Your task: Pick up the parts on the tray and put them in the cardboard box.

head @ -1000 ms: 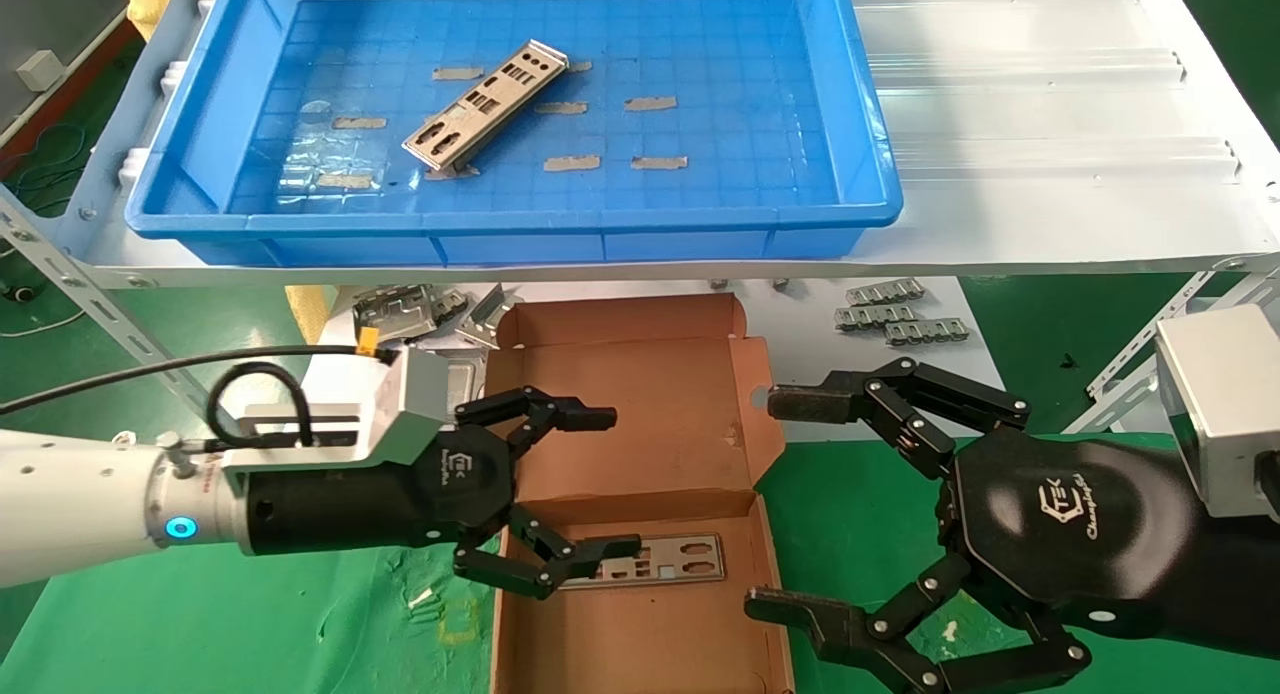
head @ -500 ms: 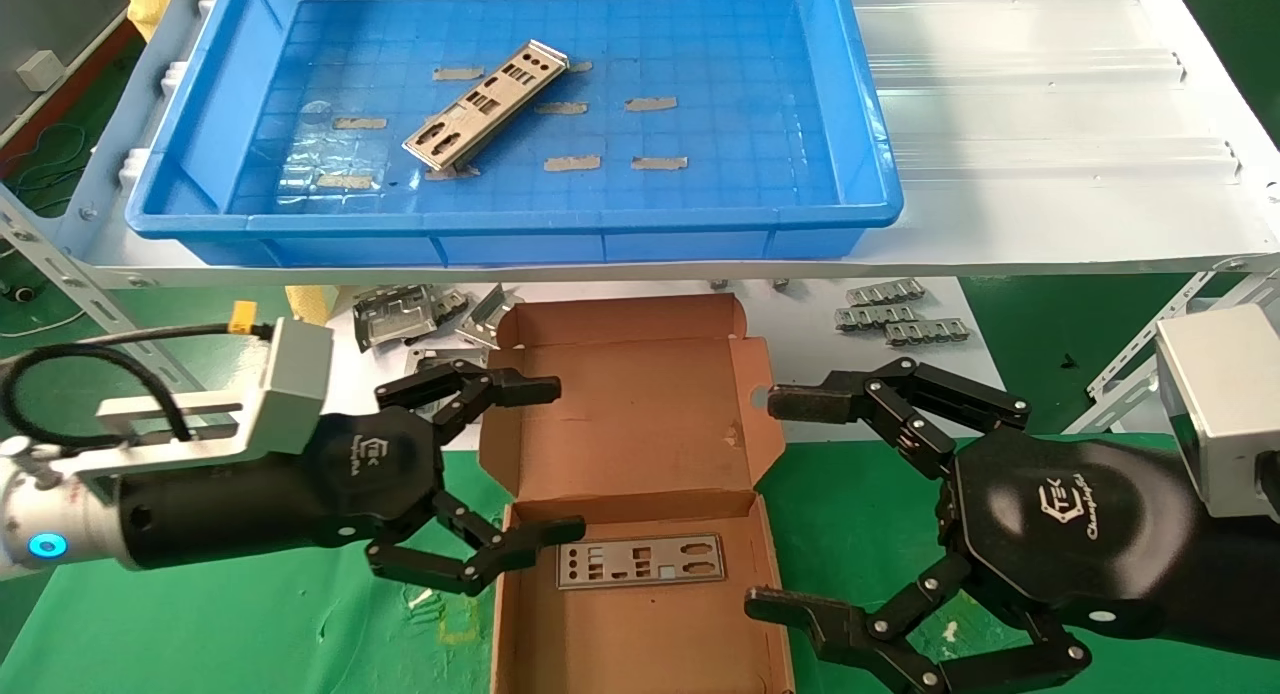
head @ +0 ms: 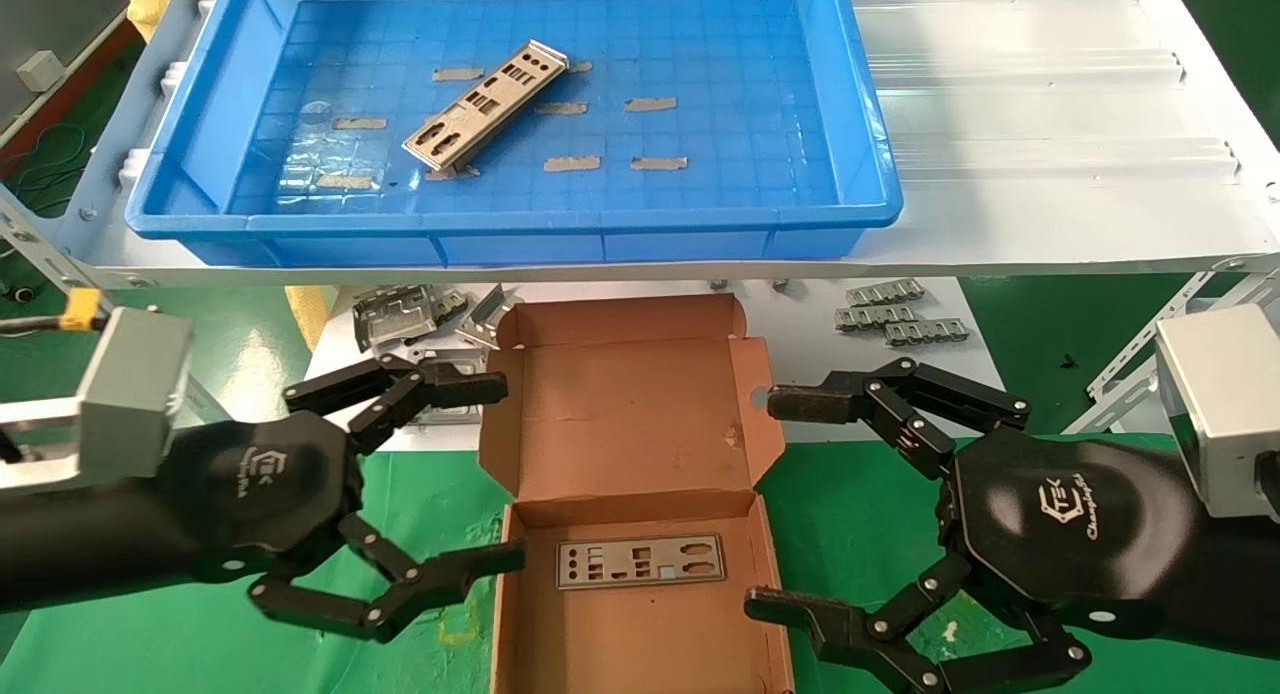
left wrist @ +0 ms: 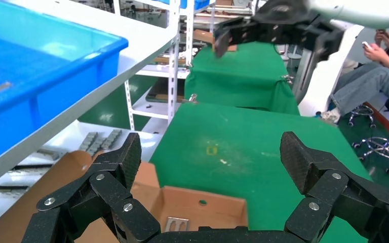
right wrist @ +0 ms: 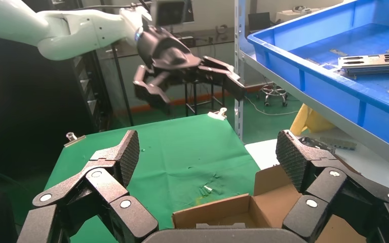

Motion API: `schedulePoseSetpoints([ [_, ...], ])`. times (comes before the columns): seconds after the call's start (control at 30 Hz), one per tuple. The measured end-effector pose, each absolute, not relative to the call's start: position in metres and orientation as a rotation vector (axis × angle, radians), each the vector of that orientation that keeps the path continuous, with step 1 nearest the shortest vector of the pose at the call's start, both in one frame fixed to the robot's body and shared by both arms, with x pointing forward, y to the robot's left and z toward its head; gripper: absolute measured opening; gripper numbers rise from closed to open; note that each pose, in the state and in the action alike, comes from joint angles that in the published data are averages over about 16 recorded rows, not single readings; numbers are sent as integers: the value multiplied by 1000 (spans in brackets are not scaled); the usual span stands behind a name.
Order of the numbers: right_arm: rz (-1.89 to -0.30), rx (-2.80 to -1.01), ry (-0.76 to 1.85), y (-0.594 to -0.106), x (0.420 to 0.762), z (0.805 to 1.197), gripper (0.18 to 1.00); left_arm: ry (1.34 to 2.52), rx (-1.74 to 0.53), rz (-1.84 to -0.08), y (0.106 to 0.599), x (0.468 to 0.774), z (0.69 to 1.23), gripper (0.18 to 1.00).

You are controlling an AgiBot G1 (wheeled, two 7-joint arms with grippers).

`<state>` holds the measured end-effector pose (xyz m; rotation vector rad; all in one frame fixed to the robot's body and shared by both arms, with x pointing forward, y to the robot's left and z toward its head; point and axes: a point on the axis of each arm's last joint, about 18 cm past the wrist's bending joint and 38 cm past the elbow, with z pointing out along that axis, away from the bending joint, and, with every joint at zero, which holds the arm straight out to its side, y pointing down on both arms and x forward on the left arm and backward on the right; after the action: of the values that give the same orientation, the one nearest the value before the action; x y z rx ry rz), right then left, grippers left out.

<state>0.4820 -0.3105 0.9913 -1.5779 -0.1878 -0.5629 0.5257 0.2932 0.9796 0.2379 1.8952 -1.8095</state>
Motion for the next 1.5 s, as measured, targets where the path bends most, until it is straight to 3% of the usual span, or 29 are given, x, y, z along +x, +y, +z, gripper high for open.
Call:
schedulePoseSetpoints([
  [0.57, -563, -1578, -187, -311, 482, 991, 1000, 1926, 288, -1795, 300, 471, 993, 1001],
  [1.5, -563, -1578, -187, -311, 482, 991, 1000, 1925, 279, -1798, 300, 475, 992, 1001],
])
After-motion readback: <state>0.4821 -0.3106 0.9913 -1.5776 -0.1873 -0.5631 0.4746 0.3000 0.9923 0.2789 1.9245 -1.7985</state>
